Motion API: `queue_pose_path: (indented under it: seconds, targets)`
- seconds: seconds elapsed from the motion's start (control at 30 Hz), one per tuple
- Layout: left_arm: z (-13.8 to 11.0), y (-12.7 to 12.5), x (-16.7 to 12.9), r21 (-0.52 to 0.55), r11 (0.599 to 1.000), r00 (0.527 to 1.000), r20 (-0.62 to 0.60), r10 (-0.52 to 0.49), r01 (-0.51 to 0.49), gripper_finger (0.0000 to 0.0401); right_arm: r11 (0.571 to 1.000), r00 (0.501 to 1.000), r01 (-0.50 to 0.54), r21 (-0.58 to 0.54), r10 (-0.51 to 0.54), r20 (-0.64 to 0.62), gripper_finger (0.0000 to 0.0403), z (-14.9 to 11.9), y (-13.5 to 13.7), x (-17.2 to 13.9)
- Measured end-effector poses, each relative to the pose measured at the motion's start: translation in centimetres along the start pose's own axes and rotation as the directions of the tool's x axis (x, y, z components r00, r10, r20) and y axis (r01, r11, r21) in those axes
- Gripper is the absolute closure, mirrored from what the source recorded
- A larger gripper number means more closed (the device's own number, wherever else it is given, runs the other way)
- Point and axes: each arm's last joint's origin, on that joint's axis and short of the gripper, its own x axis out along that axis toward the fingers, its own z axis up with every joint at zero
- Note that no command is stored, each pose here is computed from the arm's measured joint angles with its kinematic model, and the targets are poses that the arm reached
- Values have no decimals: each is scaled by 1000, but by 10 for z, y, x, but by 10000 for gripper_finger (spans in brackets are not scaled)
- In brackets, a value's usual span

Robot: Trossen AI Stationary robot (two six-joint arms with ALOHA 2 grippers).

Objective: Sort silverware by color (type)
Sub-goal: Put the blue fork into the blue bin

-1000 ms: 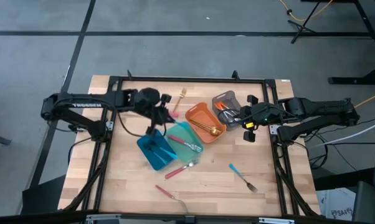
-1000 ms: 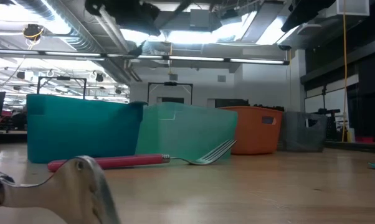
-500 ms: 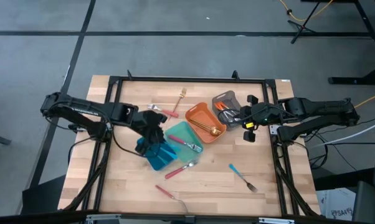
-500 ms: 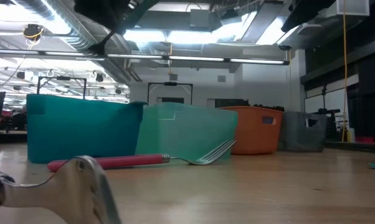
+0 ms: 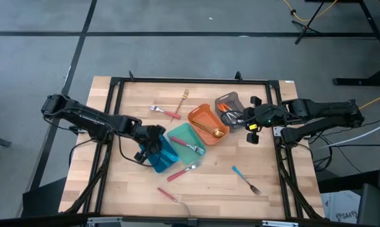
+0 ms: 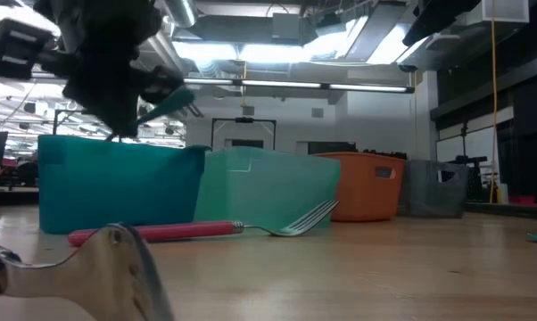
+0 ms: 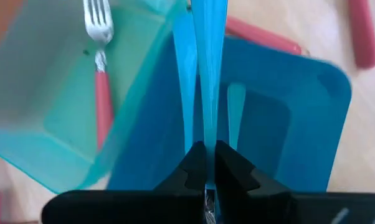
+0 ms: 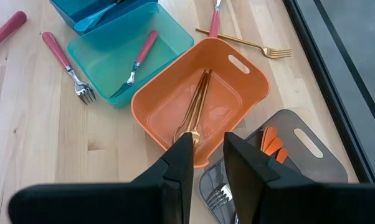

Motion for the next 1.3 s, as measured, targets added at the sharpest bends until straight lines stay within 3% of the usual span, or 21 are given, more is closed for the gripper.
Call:
queue_pose_path:
  seconds: [0.4,0.6,0.93,1.3]
  targets:
    - [-21,-7,13,-3,1000,998,-56,-22,22,392,1000,1000,0,0,0,1,322,0,0,0]
    - [-22,-7,14,-2,1000,999,-48,-19,19,390,1000,1000,0,0,0,1,322,0,0,0]
    - [-21,-7,14,-4,1000,999,-46,-18,18,352,1000,1000,-1,0,1,1,322,0,0,0]
    - [-21,-7,14,-4,1000,999,-47,-18,18,348,1000,1000,-1,0,1,1,322,0,0,0]
